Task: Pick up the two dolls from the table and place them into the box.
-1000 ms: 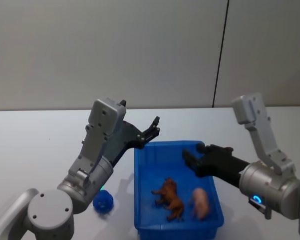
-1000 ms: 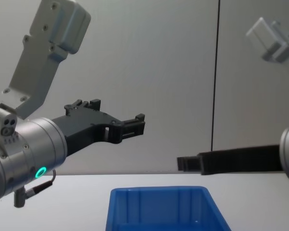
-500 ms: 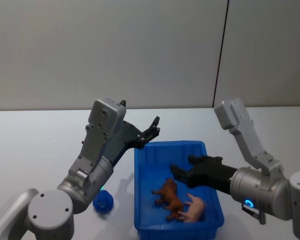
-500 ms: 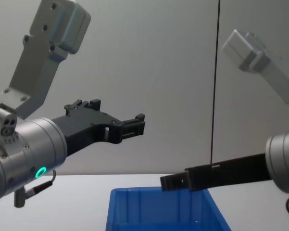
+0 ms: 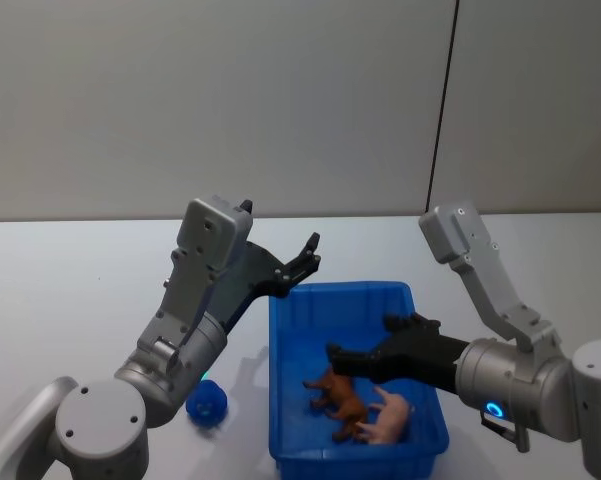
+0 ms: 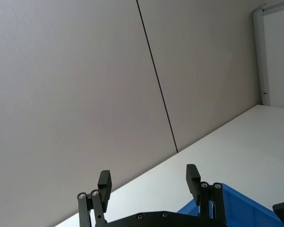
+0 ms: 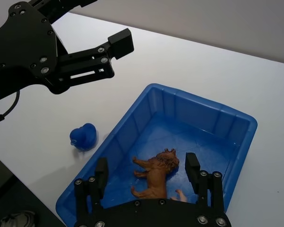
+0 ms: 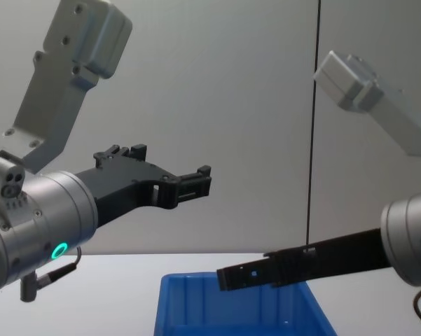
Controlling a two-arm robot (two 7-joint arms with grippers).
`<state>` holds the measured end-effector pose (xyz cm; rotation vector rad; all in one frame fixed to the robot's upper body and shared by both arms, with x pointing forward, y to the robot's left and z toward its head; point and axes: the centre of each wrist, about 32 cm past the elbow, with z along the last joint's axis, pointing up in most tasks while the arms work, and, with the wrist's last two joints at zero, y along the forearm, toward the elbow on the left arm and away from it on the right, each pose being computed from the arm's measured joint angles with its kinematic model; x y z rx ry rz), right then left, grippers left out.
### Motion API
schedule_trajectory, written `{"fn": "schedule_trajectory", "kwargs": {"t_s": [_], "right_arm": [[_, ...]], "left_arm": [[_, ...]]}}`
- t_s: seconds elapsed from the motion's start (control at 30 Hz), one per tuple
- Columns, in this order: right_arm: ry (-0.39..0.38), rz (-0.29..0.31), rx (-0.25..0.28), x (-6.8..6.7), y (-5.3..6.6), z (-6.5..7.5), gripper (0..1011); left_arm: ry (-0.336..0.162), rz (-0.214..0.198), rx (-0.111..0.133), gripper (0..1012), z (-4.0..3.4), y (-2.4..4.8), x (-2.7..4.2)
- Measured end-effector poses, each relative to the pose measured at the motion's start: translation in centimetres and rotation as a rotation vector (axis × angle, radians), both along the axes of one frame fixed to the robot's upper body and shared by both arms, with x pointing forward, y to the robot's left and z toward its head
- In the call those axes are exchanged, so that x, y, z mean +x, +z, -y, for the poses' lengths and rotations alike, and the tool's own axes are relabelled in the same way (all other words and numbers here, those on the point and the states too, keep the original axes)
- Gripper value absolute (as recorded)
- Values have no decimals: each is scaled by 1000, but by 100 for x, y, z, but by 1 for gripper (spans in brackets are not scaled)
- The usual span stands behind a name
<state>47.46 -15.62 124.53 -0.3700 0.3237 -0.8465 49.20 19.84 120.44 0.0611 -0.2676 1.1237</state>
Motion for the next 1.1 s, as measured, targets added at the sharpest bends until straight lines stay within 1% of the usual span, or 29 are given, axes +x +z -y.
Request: {"fn": "schedule_trajectory", "kwargs": {"t_s": [0.07,0.27,0.37,0.53,0.8,0.87,0.97,1.03,1.1], "right_arm": [[1,0,0,0,0,-1,1001],[-4,21,5,-2,10,26,1001],[-24,46,13,-10,23,81,1001],[-54,68,21,-19,36,153,1001],[-149,108,31,-58,61,361,1001],[-182,115,28,-75,61,423,1001],[-212,121,26,-93,60,475,1001],[-254,127,21,-118,56,546,1001],[-277,130,18,-134,52,588,1001]], "left_arm": [[0,0,0,1001,0,0,0],[0,0,0,1001,0,0,0],[0,0,0,1001,0,0,0],[0,0,0,1001,0,0,0],[0,0,0,1001,0,0,0],[0,0,0,1001,0,0,0],[0,0,0,1001,0,0,0],[0,0,0,1001,0,0,0],[0,0,0,1001,-1,-2,-1]]}}
